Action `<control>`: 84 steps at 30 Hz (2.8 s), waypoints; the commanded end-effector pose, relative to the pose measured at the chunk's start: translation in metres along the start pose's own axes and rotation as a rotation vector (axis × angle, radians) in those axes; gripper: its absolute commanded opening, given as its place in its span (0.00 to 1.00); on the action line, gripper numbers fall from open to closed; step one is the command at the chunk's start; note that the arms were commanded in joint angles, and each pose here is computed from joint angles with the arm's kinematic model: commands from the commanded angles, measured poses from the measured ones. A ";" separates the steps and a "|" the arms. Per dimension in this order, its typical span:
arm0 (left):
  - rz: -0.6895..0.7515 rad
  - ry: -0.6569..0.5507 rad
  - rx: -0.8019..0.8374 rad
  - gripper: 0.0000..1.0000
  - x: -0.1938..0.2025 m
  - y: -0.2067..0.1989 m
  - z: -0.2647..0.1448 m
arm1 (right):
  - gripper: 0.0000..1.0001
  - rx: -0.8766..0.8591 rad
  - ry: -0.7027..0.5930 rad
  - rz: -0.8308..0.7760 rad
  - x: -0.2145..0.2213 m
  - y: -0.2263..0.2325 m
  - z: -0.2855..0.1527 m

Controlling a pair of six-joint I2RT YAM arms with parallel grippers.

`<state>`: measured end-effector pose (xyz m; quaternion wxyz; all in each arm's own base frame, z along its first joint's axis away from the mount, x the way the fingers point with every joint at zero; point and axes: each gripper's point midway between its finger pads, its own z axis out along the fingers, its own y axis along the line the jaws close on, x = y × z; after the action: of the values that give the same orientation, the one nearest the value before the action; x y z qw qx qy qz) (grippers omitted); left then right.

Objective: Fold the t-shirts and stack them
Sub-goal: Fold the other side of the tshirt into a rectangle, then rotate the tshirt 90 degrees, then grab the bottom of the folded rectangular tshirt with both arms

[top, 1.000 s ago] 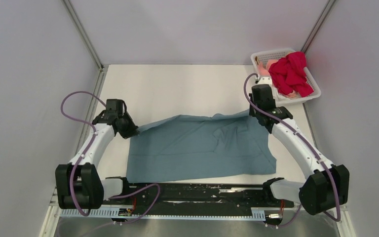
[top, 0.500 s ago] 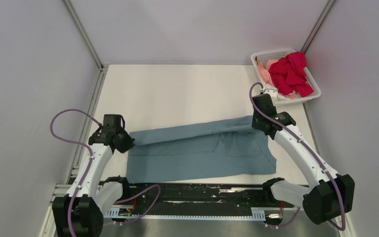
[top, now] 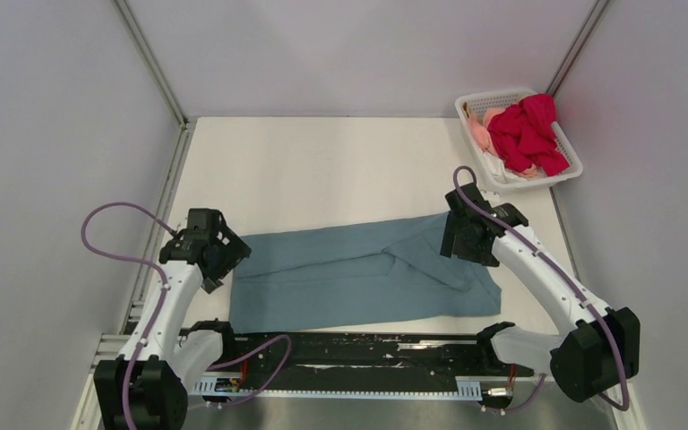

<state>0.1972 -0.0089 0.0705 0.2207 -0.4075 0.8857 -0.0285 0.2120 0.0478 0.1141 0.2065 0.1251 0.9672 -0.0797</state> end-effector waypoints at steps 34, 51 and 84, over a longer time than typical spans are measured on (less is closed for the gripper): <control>0.298 0.457 0.414 1.00 0.135 -0.137 0.031 | 1.00 -0.486 -0.115 0.131 -0.219 0.216 0.194; 0.428 0.444 0.543 1.00 0.216 -0.199 -0.021 | 1.00 -0.850 -0.369 0.026 -0.328 0.322 0.123; 0.671 0.455 0.521 0.48 0.212 -0.045 -0.025 | 0.93 -0.679 0.229 -0.319 0.142 0.122 -0.029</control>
<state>0.0947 -0.1876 0.0265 0.1148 -0.0074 0.9623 -0.2463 0.1328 0.2036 0.0806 0.1548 -0.1151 0.9569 0.2171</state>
